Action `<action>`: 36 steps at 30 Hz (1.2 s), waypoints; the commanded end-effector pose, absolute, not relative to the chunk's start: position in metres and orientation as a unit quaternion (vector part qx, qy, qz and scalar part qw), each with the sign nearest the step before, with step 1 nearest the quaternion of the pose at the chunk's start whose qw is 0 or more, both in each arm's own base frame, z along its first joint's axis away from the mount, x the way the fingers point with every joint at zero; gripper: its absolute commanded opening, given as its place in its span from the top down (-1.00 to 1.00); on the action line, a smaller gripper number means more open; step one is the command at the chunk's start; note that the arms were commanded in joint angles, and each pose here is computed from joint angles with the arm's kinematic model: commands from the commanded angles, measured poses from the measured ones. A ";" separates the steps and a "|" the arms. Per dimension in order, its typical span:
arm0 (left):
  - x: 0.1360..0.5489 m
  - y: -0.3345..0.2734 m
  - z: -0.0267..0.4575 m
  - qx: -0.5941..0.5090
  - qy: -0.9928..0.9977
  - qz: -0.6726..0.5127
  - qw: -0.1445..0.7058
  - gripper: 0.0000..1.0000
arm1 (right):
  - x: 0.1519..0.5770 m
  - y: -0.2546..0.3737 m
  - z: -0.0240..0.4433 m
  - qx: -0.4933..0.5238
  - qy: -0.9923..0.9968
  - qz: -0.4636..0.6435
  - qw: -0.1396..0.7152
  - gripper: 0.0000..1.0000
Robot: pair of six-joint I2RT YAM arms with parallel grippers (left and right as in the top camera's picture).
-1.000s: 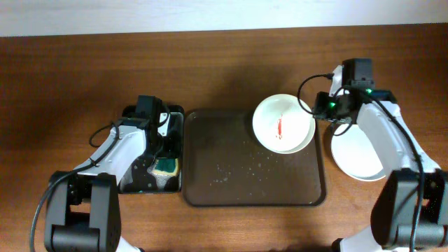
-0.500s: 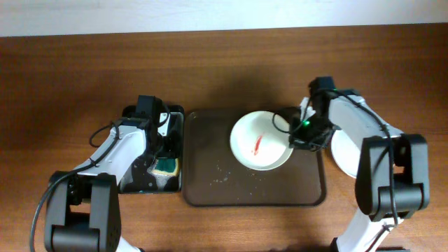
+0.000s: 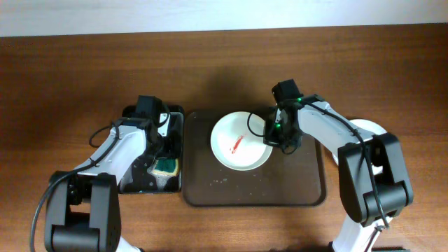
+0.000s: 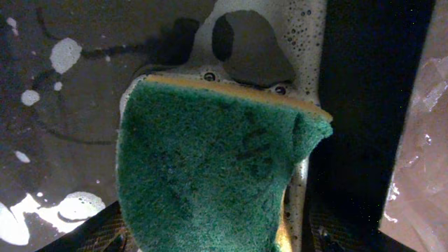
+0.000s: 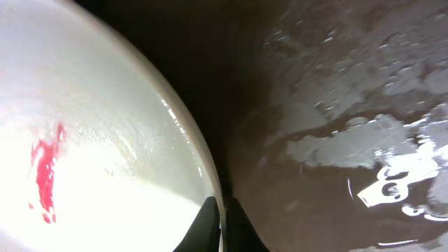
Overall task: Clean dirty plates on tray and stack at the side
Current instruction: 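Pick up the sponge from the basin with the left gripper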
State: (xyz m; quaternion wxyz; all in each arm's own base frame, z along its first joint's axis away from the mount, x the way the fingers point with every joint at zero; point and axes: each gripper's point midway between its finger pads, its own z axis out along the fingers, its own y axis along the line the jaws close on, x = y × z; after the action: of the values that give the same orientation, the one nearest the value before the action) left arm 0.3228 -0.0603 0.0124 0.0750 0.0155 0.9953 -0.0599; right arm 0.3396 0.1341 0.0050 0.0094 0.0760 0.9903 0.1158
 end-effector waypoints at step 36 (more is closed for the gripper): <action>0.338 -0.012 0.128 -0.024 0.959 0.043 0.277 1.00 | 0.321 0.138 -0.010 0.063 0.994 0.092 -0.015 0.92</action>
State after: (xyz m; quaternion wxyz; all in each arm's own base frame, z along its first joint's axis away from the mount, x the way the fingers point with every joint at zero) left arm 0.3254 -0.0302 0.0949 0.2175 -0.0083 0.9760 -0.0032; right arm 0.3373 0.1416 0.0049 0.0096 0.0669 0.9909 0.1163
